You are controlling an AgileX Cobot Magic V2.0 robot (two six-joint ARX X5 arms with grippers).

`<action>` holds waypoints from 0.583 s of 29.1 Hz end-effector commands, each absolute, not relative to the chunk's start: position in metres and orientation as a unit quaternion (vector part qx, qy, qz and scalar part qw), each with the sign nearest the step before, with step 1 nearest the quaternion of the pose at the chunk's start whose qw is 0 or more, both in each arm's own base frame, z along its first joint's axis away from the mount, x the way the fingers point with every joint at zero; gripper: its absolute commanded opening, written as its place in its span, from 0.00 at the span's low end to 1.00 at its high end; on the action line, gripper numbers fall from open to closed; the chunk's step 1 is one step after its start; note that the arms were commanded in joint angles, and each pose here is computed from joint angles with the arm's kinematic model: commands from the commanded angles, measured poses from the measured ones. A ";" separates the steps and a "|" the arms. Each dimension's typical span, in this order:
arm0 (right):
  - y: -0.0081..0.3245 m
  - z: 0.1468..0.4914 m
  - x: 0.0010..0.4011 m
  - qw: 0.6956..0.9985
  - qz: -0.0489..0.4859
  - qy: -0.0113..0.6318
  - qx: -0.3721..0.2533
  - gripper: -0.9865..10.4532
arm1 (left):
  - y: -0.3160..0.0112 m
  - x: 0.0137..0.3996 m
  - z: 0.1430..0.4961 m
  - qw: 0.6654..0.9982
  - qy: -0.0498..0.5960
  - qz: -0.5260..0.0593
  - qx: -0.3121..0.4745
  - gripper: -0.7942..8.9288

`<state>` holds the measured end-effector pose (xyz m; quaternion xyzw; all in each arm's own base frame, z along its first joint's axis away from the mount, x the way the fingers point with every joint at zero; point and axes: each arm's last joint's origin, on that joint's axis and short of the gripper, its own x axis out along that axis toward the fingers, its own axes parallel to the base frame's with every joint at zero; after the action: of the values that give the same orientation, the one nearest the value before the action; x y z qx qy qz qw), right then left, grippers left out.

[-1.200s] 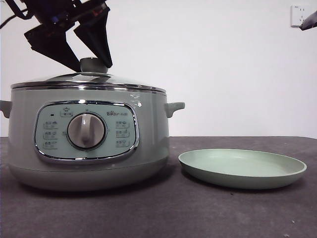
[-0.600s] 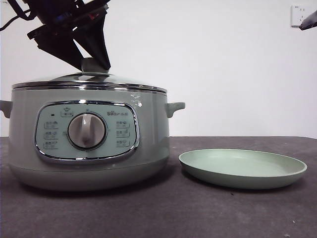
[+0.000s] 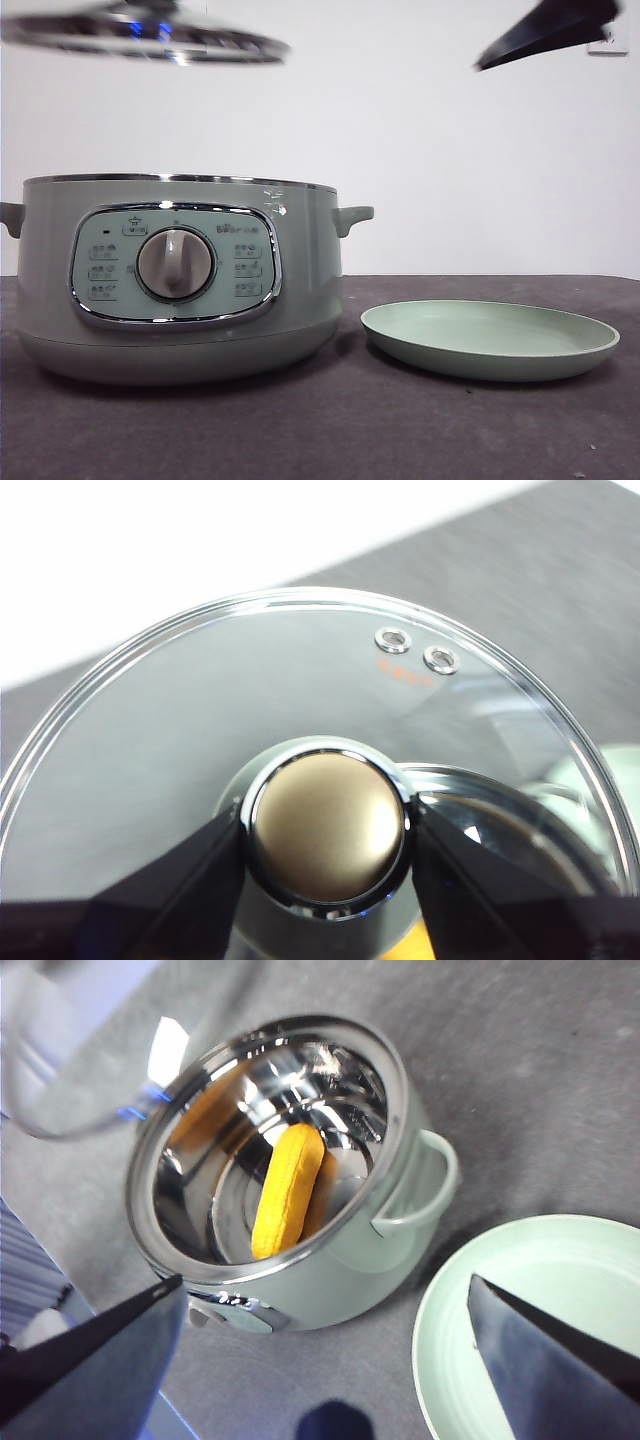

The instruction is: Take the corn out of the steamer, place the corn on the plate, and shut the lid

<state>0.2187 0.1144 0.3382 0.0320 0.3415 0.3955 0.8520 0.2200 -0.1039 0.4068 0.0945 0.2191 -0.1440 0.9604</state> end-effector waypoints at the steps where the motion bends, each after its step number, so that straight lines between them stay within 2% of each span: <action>1: 0.143 0.334 0.230 0.840 0.407 0.358 0.013 0.49 | -0.091 0.197 0.429 0.972 0.174 -0.124 0.094 0.07; 4: 0.188 0.329 0.249 0.814 0.441 0.378 -0.011 0.49 | -0.072 0.167 0.441 0.980 0.153 -0.062 0.108 0.07; 6: 0.208 0.326 0.255 0.809 0.447 0.380 -0.031 0.47 | -0.065 0.156 0.445 0.982 0.147 -0.040 0.111 0.07; 13: 0.276 0.314 0.276 0.797 0.434 0.402 -0.125 0.46 | -0.047 0.124 0.452 0.984 0.131 -0.002 0.118 0.07; 17: 0.306 0.300 0.287 0.789 0.417 0.417 -0.172 0.46 | -0.042 0.114 0.454 0.985 0.127 -0.001 0.116 0.07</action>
<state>0.2836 0.2991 0.3071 -0.1545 0.4144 0.4156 0.7948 0.1205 -0.0454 0.4436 0.1234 0.1588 -0.0064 0.9796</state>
